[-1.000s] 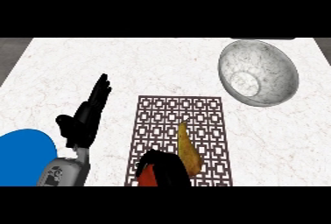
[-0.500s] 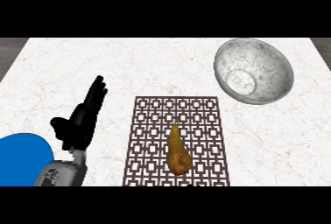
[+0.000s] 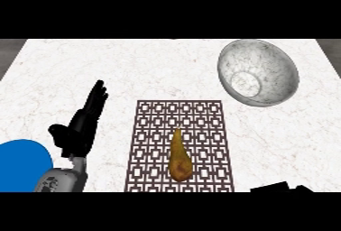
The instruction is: Pick the bell pepper from the placemat and place it in the bowl
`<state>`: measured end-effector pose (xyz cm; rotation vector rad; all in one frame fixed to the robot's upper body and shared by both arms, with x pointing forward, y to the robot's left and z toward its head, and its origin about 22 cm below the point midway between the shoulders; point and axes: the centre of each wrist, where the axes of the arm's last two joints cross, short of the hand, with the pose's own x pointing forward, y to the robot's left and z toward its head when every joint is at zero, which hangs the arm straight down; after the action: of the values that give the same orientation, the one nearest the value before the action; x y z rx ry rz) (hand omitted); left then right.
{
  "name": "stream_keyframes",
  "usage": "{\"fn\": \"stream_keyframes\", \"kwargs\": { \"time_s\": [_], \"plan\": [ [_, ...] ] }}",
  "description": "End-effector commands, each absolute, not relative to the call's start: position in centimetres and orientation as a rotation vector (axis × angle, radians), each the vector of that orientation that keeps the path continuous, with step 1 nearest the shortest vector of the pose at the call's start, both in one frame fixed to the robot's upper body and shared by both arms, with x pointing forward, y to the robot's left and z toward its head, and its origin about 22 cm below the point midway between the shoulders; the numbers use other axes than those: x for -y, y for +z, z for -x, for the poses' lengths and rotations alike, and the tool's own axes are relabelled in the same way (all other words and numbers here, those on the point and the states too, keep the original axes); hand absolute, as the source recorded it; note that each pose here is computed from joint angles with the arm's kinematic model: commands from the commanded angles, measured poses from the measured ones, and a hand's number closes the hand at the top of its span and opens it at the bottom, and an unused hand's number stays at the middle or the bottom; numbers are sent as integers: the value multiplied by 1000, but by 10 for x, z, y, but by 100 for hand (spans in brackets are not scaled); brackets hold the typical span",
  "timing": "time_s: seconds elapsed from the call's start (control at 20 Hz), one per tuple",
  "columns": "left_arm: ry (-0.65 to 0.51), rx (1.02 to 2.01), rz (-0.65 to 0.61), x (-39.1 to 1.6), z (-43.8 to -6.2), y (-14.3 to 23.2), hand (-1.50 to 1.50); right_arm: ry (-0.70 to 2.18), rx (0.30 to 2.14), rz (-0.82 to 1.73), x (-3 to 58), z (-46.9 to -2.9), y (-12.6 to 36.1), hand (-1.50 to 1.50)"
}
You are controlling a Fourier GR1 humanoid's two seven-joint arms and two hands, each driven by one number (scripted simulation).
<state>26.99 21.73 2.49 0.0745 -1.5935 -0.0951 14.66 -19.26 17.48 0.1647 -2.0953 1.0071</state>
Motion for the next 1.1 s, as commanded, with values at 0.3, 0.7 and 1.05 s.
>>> {"fn": "stream_keyframes", "kwargs": {
  "time_s": [0.3,0.7,1.05],
  "plan": [
    [-106,1617,-85,-225,-292,49,0,927,2109,-18,234,-175,260,150],
    [-122,1588,-47,-210,-288,41,0,867,2028,104,259,-243,290,150],
    [-140,1597,-32,-215,-267,33,0,1019,1962,519,269,-278,281,150]
  ]
}}
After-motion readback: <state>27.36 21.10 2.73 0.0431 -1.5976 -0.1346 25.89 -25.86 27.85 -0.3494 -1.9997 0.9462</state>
